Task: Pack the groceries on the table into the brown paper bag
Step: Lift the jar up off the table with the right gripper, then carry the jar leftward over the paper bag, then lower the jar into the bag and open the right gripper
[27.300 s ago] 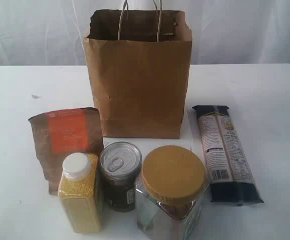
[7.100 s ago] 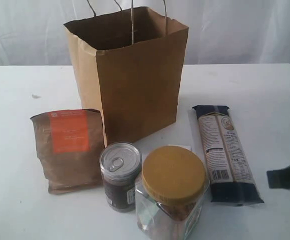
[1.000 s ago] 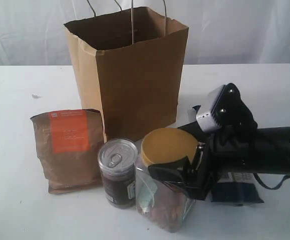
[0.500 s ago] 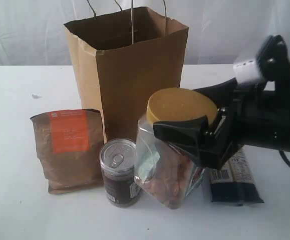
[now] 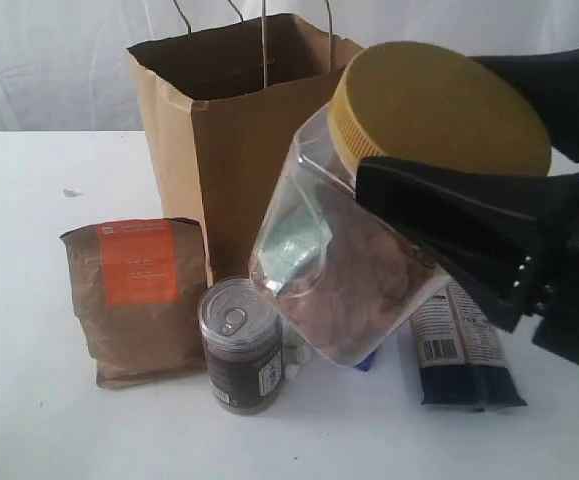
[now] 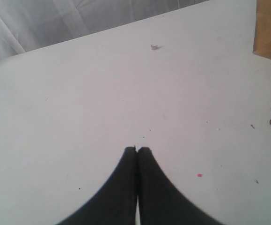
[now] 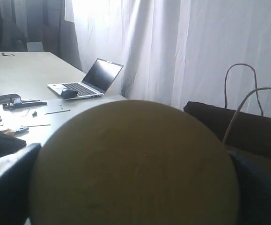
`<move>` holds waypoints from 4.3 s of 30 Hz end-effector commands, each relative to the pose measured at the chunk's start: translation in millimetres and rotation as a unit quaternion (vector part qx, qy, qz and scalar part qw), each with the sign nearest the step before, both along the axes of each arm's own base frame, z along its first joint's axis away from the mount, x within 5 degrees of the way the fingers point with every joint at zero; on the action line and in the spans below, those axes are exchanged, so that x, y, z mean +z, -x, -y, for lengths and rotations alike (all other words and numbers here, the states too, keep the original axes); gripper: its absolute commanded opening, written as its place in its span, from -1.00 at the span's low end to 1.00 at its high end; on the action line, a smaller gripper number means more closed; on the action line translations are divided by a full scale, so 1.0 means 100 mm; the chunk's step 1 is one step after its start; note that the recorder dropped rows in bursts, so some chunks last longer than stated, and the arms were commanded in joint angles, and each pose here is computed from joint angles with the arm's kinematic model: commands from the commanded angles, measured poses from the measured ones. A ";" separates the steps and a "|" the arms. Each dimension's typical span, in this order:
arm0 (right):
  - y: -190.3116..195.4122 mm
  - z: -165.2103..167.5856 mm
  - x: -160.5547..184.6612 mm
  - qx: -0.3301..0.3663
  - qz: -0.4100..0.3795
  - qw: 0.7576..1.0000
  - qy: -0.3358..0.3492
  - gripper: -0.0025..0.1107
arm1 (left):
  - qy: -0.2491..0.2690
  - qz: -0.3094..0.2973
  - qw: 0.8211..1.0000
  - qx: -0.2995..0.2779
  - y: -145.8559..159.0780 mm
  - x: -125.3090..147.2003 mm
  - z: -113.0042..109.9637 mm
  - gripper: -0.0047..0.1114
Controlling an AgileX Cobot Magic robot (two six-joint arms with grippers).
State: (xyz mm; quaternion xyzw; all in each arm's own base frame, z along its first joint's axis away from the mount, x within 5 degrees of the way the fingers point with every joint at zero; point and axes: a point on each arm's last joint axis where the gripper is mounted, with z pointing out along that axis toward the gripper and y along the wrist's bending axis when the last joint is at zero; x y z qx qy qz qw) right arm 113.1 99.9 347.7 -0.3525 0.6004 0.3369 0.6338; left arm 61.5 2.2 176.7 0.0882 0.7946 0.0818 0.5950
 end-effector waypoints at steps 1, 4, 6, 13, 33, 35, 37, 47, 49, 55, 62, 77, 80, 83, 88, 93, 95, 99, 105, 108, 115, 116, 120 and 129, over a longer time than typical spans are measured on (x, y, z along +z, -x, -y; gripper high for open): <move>0.03 0.02 0.15 -0.006 0.016 1.000 -0.024 -0.54 | -0.001 0.003 1.000 -0.003 0.00 0.00 0.00 -0.92; -0.09 0.04 0.21 -0.048 0.021 0.998 -0.016 -0.54 | -0.001 0.003 1.000 -0.003 0.00 0.00 0.00 -0.92; -0.22 0.07 0.29 -0.093 0.027 0.995 -0.009 -0.54 | -0.001 0.003 1.000 -0.003 0.00 0.00 0.00 -0.92; -0.68 0.24 0.76 -0.268 0.035 0.963 -0.021 -0.54 | -0.001 0.003 1.000 -0.003 0.00 0.00 0.00 -0.92; -1.94 -0.28 1.09 -0.224 0.019 0.974 -0.034 -0.54 | -0.001 0.004 1.000 -0.009 0.00 0.00 0.01 -0.92; -1.95 -0.36 1.10 -0.181 0.027 0.983 -0.035 -0.54 | -0.001 0.004 1.000 -0.015 0.00 0.00 0.02 -0.92; -1.97 -0.42 1.09 -0.155 0.032 0.987 -0.033 -0.54 | -0.001 0.004 1.000 -0.019 0.00 0.00 0.02 -0.92; -1.98 -0.47 1.11 -0.130 0.061 0.990 -0.017 -0.54 | -0.001 0.004 1.000 -0.025 0.00 0.00 0.03 -0.92; -1.94 -0.51 1.16 -0.101 0.072 0.992 -0.022 -0.54 | -0.001 0.004 1.000 -0.025 0.00 0.00 0.03 -0.92; -1.71 -0.77 1.27 0.004 0.102 0.994 -0.033 -0.54 | -0.001 0.004 1.000 -0.025 0.00 0.00 0.03 -0.92; -1.62 -1.22 1.13 0.035 0.164 0.986 0.020 -0.54 | -0.001 0.004 1.000 -0.025 0.00 0.00 0.03 -0.92; -2.09 -1.58 0.83 -0.074 0.158 0.980 0.092 -0.54 | -0.001 0.004 1.000 -0.025 0.00 0.00 0.03 -0.92; -2.09 -1.54 0.87 -0.092 0.156 0.979 0.091 -0.54 | -0.001 0.004 1.000 -0.025 0.00 0.00 0.03 -0.92; -2.07 -1.52 0.89 -0.098 0.133 0.983 0.074 -0.54 | -0.001 0.004 1.000 -0.025 0.00 0.00 0.03 -0.92; -2.13 -1.34 0.80 -0.189 0.082 0.975 0.085 -0.54 | -0.001 0.004 1.000 -0.025 0.00 0.00 0.03 -0.92; -2.16 -1.35 0.68 -0.195 0.058 0.975 0.088 -0.53 | -0.001 0.004 1.000 -0.025 0.00 0.00 0.03 -0.92; -2.19 -1.38 0.63 -0.189 0.053 0.977 0.090 -0.51 | -0.001 0.004 1.000 -0.025 0.00 0.00 0.03 -0.92; -2.27 -1.43 0.48 -0.188 0.038 0.976 0.101 -0.28 | -0.001 0.004 1.000 -0.025 0.00 0.00 0.03 -0.92; -2.37 -1.40 0.37 -0.236 -0.018 0.968 0.079 -0.10 | -0.001 0.004 1.000 -0.025 0.00 0.00 0.03 -0.92; -2.40 -1.34 0.35 -0.273 -0.036 0.958 0.073 -0.10 | -0.001 0.004 1.000 -0.025 0.00 0.00 0.03 -0.92; -2.45 -1.23 0.33 -0.335 -0.084 0.938 0.031 -0.10 | -0.001 0.004 1.000 -0.025 0.00 0.00 0.03 -0.92; -2.45 -1.23 0.33 -0.334 -0.084 0.938 0.031 -0.10 | -0.001 0.004 1.000 -0.025 0.00 0.00 0.03 -0.92; -2.45 -1.25 0.33 -0.328 -0.084 0.941 0.031 -0.09 | -0.001 0.004 1.000 -0.025 0.00 0.00 0.03 -0.92; -2.46 -1.26 0.30 -0.327 -0.086 0.941 0.034 0.45 | -0.001 0.004 1.000 -0.025 0.00 0.00 0.03 -0.92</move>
